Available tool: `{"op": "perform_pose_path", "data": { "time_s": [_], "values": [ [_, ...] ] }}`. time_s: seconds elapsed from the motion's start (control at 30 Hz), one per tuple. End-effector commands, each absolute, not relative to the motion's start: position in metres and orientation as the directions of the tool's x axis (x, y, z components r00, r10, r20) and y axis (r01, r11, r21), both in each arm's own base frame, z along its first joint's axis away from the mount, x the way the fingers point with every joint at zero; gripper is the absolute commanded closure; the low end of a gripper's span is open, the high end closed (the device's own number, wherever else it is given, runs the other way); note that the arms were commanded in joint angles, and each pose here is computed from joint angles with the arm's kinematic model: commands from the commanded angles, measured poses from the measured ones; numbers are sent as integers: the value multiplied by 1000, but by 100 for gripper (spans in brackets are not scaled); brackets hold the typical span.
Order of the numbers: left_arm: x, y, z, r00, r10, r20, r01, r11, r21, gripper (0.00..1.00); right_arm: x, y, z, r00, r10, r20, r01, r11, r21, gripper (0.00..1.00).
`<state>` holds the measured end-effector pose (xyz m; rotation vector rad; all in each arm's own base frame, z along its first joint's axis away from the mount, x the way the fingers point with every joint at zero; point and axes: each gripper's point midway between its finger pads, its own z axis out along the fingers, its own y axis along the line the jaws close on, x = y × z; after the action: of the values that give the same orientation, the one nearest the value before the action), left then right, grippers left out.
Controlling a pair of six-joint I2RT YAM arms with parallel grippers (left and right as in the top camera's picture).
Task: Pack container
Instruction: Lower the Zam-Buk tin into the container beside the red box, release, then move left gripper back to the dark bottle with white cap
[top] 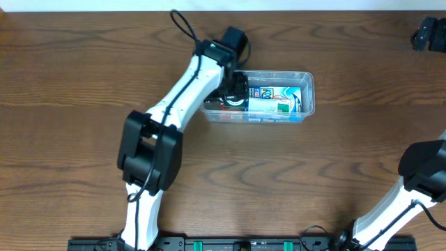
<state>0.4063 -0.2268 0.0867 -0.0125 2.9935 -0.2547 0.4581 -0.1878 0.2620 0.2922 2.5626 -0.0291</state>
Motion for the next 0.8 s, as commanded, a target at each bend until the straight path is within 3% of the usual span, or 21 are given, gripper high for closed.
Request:
{"op": "perform_pose_path", "data": {
  "time_s": [0.0,0.13,0.27,0.77],
  "values": [
    [412,-227,168,-948,54,-314,126,968,-215,22,456,-189,271,-809,210,-549,225,973,42,1],
    [410,-197,212,-904,52,-425,115,985,-125,14,456,-189,271,-809,210,-549,225,973,42,1],
    [410,-160,225,-892,55,-449,74,997,-24,10,456,-189,271,-809,211,-549,225,973,42,1],
    [394,-76,166,-966,-112,-234,-115,993,-1,11,456,-189,271,-809,210,-549,225,973,42,1]
  ]
}}
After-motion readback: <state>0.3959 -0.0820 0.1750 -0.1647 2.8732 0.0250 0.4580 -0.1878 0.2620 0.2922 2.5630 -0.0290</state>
